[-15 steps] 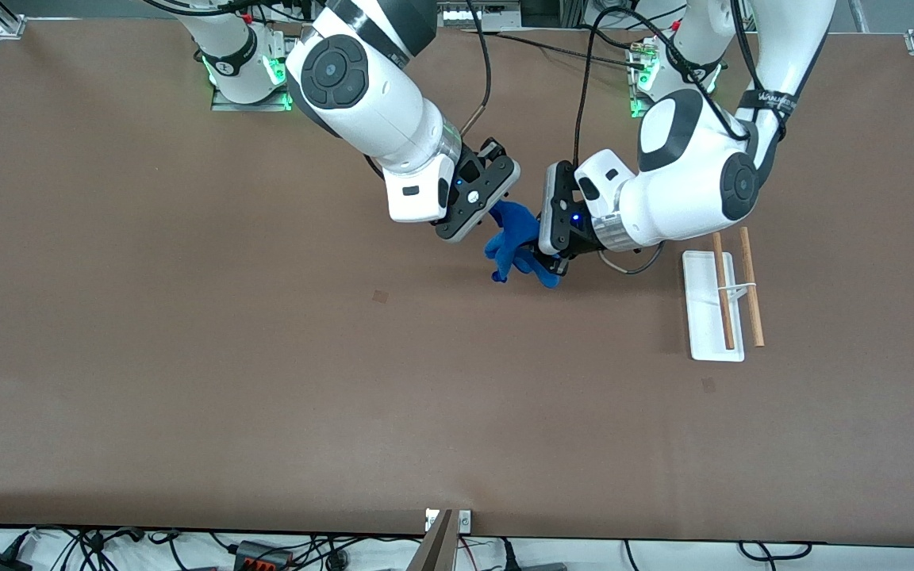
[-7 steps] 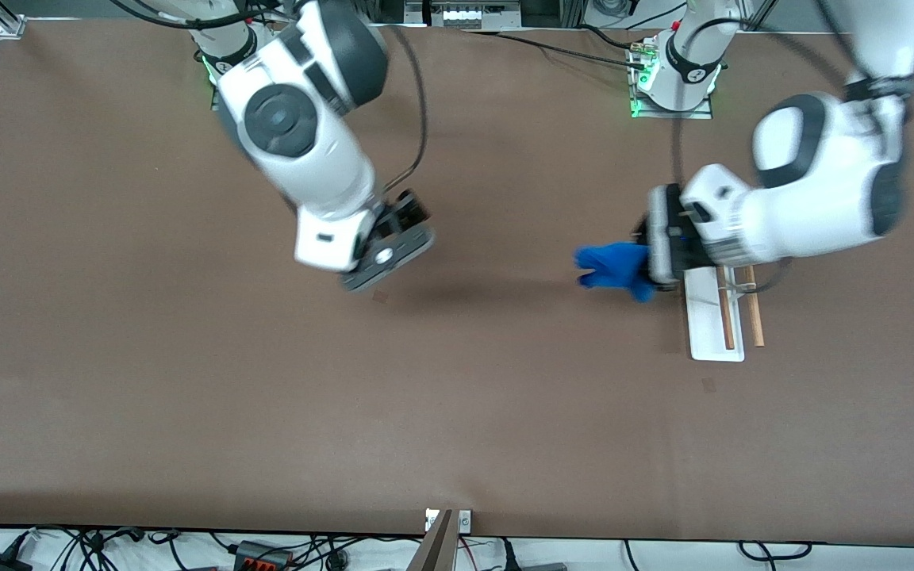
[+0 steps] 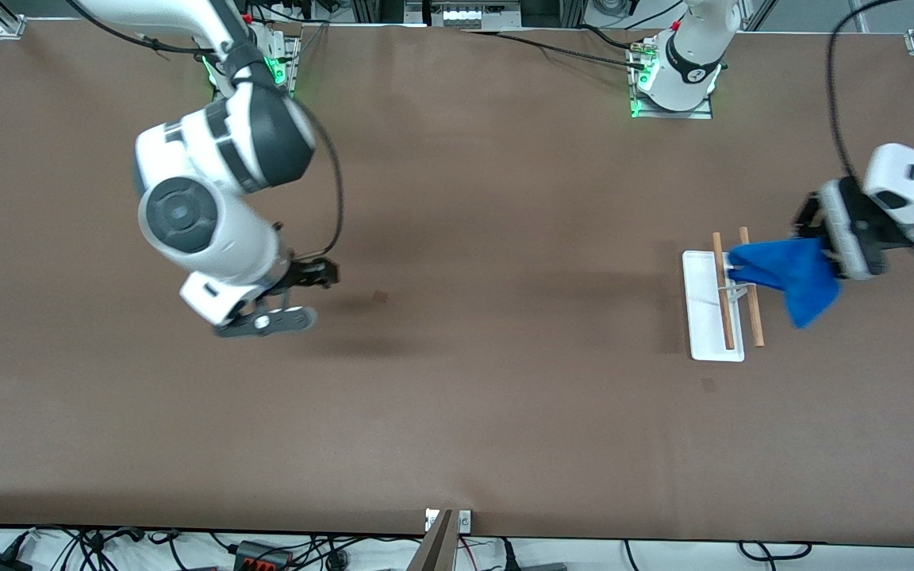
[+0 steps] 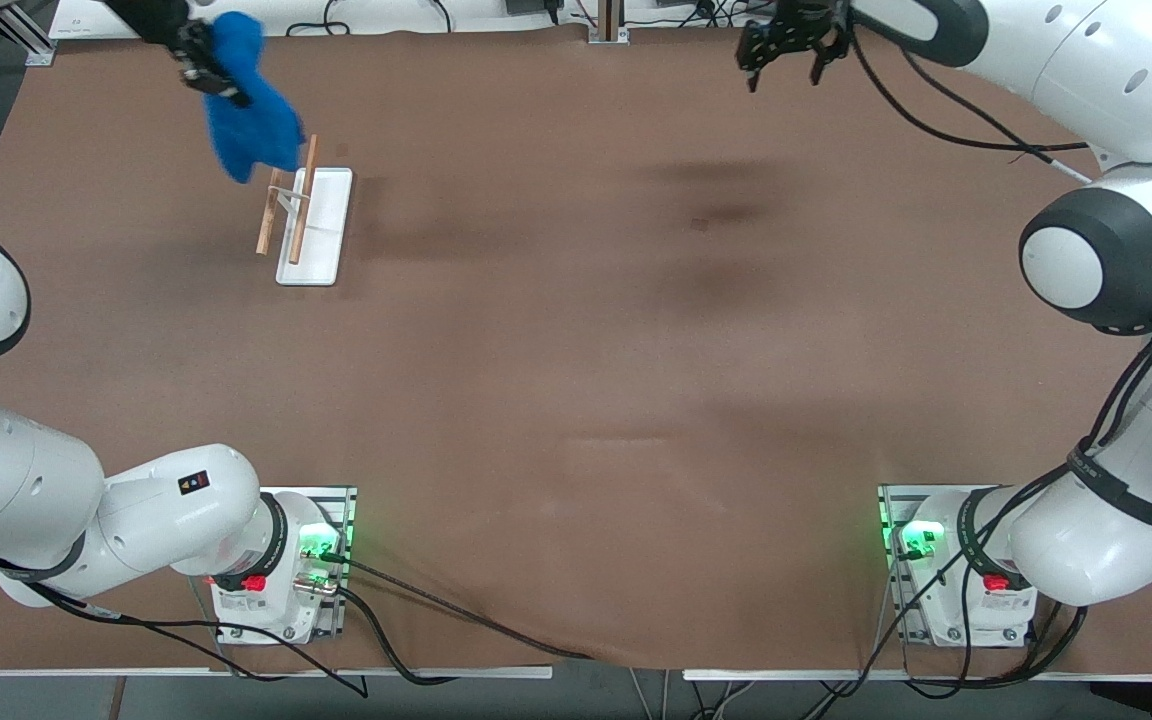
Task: Pass towel and hang on rack
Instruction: 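Carry the towel with the left gripper over the wooden dowels while the right gripper retracts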
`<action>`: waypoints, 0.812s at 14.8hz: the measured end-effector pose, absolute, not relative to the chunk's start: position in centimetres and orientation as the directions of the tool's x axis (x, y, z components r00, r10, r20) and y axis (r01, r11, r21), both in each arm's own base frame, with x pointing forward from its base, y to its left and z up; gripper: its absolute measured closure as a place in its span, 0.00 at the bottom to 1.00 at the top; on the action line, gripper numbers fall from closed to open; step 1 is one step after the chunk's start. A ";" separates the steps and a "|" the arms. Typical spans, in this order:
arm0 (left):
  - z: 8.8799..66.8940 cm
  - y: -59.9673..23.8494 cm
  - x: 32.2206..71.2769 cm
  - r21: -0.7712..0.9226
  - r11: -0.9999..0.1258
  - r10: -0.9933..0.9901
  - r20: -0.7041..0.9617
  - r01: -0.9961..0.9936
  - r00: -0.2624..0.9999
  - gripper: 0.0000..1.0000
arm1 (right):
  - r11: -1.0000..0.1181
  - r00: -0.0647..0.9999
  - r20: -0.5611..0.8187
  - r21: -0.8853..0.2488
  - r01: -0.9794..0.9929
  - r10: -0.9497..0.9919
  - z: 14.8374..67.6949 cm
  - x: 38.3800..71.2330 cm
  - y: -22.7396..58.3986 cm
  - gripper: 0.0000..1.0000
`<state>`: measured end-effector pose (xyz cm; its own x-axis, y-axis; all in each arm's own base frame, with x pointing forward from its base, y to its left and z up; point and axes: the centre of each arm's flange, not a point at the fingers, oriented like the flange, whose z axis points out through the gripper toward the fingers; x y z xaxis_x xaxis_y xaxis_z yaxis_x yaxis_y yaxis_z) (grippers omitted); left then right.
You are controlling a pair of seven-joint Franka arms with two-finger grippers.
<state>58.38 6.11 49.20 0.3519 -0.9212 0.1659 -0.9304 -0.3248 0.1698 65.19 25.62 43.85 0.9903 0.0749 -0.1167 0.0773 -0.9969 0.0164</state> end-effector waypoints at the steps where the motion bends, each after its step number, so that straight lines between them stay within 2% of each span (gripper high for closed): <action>1: 49.7 7.2 58.2 0.141 -0.343 -0.925 0.124 -0.929 0.360 0.96 | -0.999 0.992 -0.115 0.017 0.047 0.044 44.0 65.9 23.6 0.00; 4: 51.5 6.7 57.4 0.083 -0.440 -0.897 0.005 -0.894 0.442 0.96 | -1.000 0.995 -0.098 0.012 -0.027 -0.028 45.1 67.4 18.7 0.00; 7: 51.8 0.5 55.6 0.016 -0.592 -0.801 -0.119 -0.806 0.586 0.96 | -0.998 0.996 -0.063 0.001 -0.063 -0.063 47.8 67.6 16.1 0.00; 9: 50.9 -3.1 54.5 -0.008 -0.635 -0.762 -0.154 -0.772 0.628 0.96 | -0.995 0.994 -0.034 -0.006 -0.101 -0.101 50.0 67.6 13.4 0.00; 12: 49.5 -2.7 54.2 -0.022 -0.653 -0.746 -0.157 -0.757 0.647 0.96 | -0.985 0.985 0.000 -0.018 -0.173 -0.173 53.6 66.8 8.0 0.00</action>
